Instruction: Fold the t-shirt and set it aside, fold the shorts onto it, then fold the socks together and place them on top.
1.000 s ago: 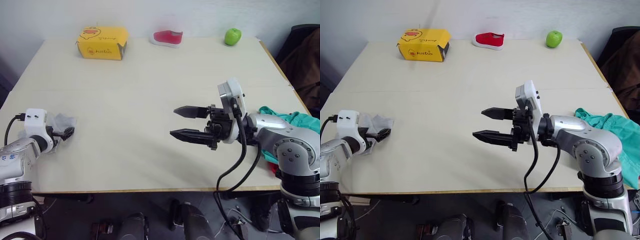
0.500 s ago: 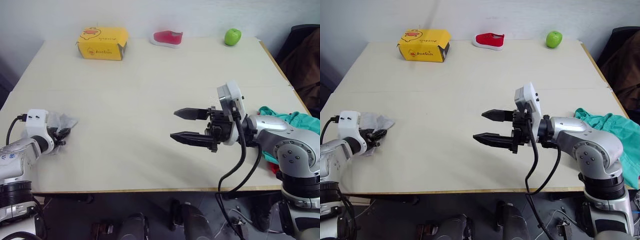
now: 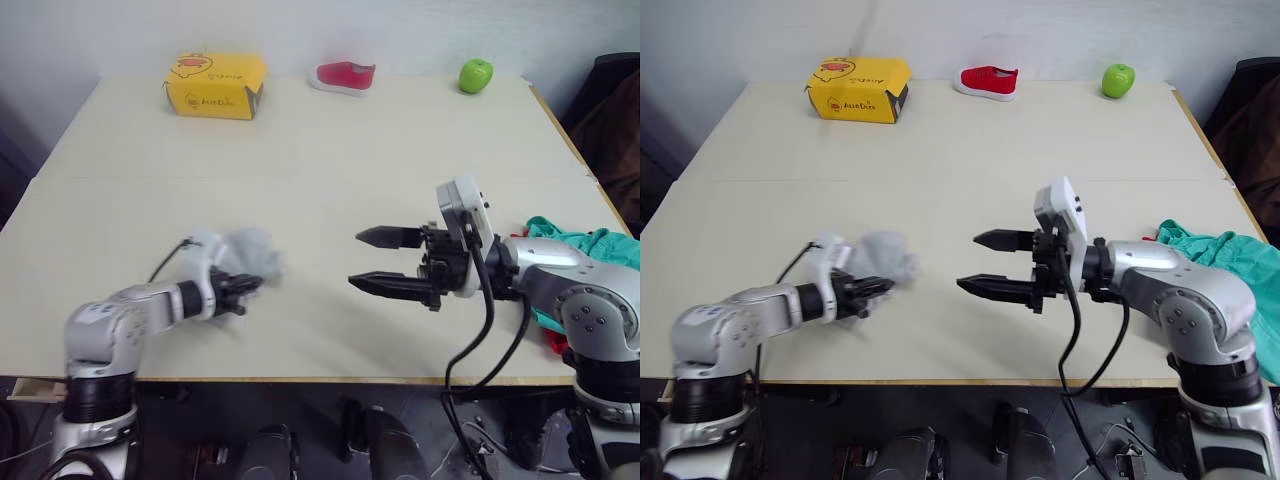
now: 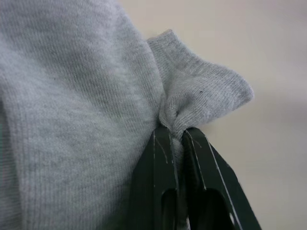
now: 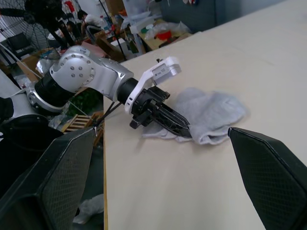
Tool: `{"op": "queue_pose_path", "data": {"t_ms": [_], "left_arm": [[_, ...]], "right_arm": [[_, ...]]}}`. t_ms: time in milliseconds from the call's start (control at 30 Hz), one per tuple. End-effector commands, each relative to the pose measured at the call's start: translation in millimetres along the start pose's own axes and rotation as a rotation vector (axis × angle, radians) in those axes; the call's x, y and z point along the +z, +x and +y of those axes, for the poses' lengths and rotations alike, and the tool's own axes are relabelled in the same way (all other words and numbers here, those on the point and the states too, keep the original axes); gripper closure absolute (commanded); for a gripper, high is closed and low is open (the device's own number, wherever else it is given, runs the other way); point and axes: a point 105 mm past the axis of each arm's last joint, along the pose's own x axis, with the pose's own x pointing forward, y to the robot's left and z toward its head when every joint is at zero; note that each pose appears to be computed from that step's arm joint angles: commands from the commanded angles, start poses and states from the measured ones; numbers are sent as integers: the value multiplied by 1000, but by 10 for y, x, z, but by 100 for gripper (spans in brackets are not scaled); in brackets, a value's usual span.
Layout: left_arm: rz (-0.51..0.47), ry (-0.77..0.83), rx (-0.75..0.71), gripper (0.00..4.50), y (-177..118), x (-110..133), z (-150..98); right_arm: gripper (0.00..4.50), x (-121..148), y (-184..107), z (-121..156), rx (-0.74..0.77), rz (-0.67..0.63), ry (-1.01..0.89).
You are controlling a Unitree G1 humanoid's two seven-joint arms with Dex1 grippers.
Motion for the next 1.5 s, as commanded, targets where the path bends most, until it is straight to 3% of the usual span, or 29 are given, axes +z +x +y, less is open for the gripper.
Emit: {"op": "queue_pose_path", "data": {"t_ms": [33,233,400,700,800,967,1133,1500], "left_arm": [[59,71,-136,450,279,38,-391],[144,161,-194,450,603,-60,-601],[130,162,-279,301,502,39,-674],[38,255,-391,14,68,547,-559],[6,386,-348,14,64,798,-340],[52,625,-353,14,390,978,-176],[113,734,-393,14,675,949,-148],[141,752,-375,14,894,914,-95]], "right_arm": [[0,-28,-40,75,5,30,-45],[0,-146,-99,50,-66,55,-34],[0,-243,-165,14,-139,88,-31],[0,-437,-219,60,-197,131,121],[0,-525,-183,196,-157,168,209],[0,-714,-77,337,-107,191,479],[0,-869,117,225,-161,189,642],[0,-956,667,108,-169,191,814]]}}
